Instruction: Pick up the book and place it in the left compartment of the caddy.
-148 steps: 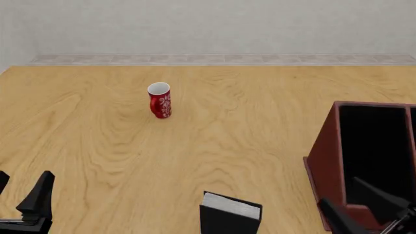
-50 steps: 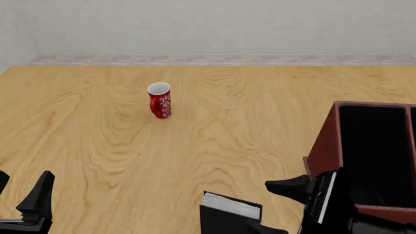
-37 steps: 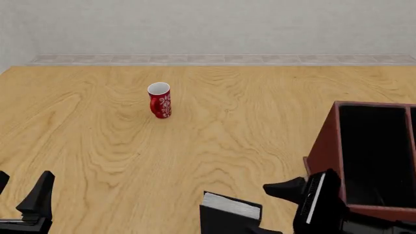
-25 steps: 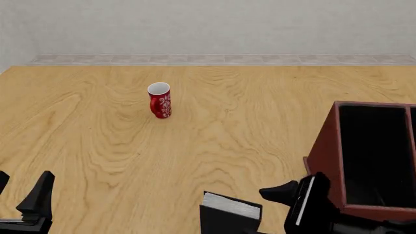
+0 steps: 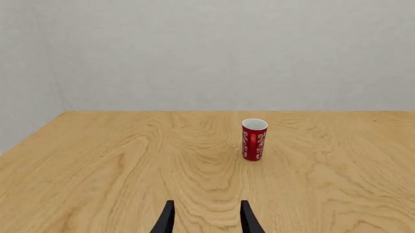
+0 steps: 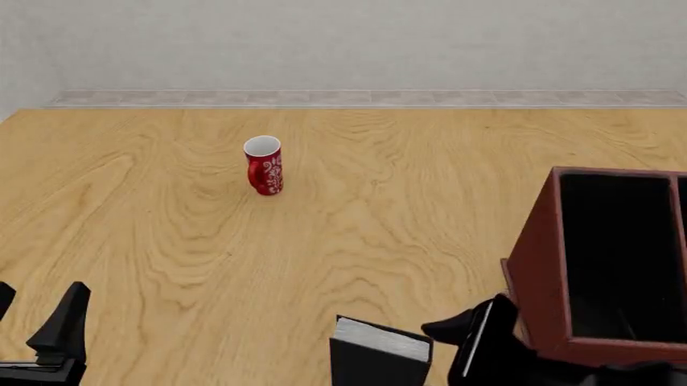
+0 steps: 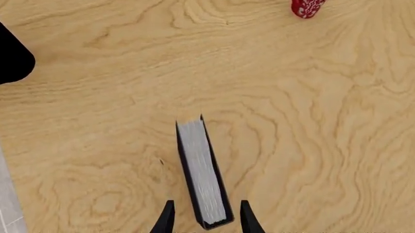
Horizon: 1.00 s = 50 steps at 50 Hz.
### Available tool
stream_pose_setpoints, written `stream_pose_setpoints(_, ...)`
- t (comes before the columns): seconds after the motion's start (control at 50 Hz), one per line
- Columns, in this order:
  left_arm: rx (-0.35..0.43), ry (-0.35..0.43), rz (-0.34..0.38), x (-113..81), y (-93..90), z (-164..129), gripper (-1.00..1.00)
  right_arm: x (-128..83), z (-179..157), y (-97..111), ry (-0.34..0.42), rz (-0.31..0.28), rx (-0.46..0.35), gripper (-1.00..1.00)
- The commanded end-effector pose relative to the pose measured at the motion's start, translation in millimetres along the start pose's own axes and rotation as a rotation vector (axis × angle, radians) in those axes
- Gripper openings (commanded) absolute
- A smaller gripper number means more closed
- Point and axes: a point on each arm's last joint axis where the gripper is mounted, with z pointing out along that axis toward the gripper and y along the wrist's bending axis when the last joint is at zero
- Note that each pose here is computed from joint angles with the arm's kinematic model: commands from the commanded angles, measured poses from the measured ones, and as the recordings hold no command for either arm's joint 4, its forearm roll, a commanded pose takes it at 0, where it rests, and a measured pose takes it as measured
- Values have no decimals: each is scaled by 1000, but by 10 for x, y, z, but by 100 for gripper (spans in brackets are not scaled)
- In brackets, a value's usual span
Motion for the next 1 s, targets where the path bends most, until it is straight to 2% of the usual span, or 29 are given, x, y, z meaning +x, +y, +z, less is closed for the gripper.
stream_pose_setpoints(0.02, 0, 0, 0, 0, 0, 0, 100, 94, 95, 2, 42, -6, -1, 100)
stream_pose_setpoints(0.36, 0, 0, 0, 0, 0, 0, 100, 144, 182, -25, 80, -7, 8, 100)
stream_pose_setpoints(0.38, 0, 0, 0, 0, 0, 0, 100, 137, 170, -28, 75, -9, 10, -100)
stream_pose_setpoints(0.64, 0, 0, 0, 0, 0, 0, 100, 64, 92, -59, 47, -27, 23, -100)
stream_pose_setpoints(1.0, 0, 0, 0, 0, 0, 0, 100, -184, -97, -117, -2, -66, 44, -100)
